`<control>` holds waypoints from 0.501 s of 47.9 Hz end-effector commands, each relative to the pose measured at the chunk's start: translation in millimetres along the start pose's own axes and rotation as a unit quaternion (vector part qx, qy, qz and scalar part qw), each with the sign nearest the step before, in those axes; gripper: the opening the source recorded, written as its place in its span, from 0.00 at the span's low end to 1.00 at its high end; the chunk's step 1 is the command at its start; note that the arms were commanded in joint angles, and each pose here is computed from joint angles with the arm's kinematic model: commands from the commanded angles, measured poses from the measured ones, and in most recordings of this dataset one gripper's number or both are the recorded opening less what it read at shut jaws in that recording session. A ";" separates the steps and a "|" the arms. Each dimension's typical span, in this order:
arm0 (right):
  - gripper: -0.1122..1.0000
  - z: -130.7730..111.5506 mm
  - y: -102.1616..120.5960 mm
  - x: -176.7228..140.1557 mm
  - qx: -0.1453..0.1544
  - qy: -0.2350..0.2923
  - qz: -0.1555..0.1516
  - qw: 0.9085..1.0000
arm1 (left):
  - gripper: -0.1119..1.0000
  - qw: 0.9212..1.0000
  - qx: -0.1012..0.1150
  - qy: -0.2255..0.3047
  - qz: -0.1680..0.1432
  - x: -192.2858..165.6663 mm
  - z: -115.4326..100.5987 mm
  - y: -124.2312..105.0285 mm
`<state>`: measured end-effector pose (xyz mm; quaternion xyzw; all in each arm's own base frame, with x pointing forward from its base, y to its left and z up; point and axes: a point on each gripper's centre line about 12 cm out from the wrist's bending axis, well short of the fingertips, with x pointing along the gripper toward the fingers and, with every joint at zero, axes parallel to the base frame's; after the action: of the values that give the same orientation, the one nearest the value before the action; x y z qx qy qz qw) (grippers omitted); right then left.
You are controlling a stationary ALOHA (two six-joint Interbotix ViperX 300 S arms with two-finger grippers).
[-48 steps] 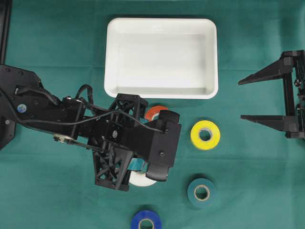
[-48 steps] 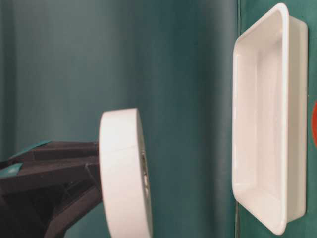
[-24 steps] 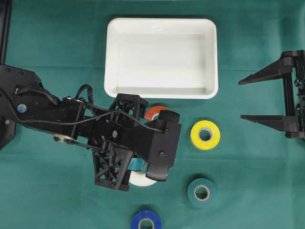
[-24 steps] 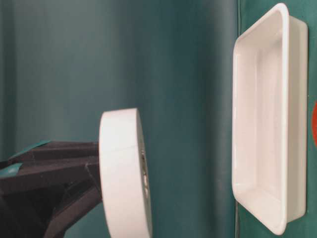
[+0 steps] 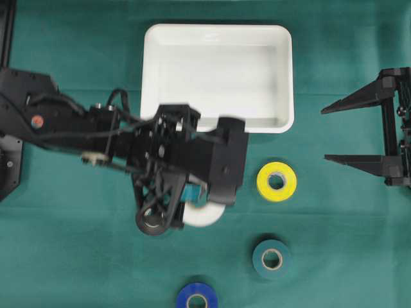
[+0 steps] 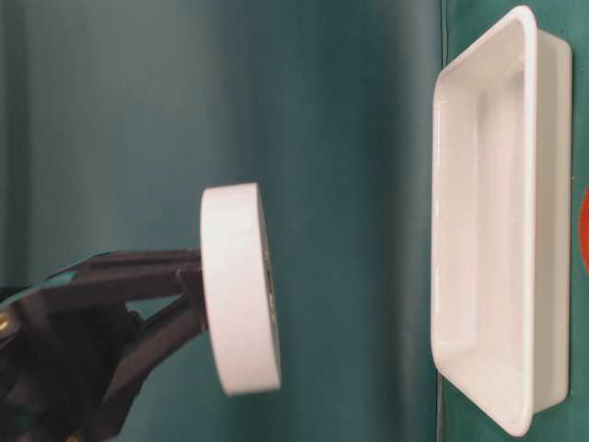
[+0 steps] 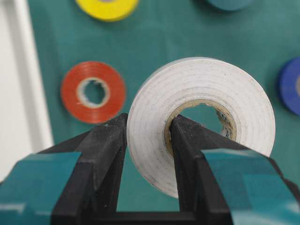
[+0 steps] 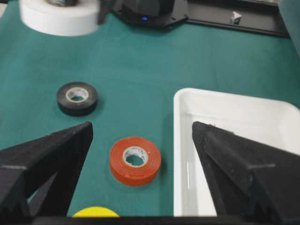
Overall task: Pick up the tape from a random location and place it into the white case.
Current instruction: 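Lift the white tape roll and carry it over the white tray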
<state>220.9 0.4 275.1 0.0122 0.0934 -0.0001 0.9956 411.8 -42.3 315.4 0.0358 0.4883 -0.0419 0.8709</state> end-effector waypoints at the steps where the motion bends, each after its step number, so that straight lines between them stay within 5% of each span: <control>1: 0.92 11.6 -0.1 0.6 -0.001 -0.015 0.000 1.000 | 0.31 0.999 -0.014 -0.034 0.012 -20.9 10.7 16.0; 24: 0.92 11.7 -0.1 0.6 -0.001 -0.013 0.000 1.000 | 0.31 0.992 -0.084 -0.047 0.077 -25.4 2.8 109.7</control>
<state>220.8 0.4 274.7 0.0122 0.0950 -0.0002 0.9954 414.8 51.9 320.3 0.0030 0.4730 0.0459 0.8798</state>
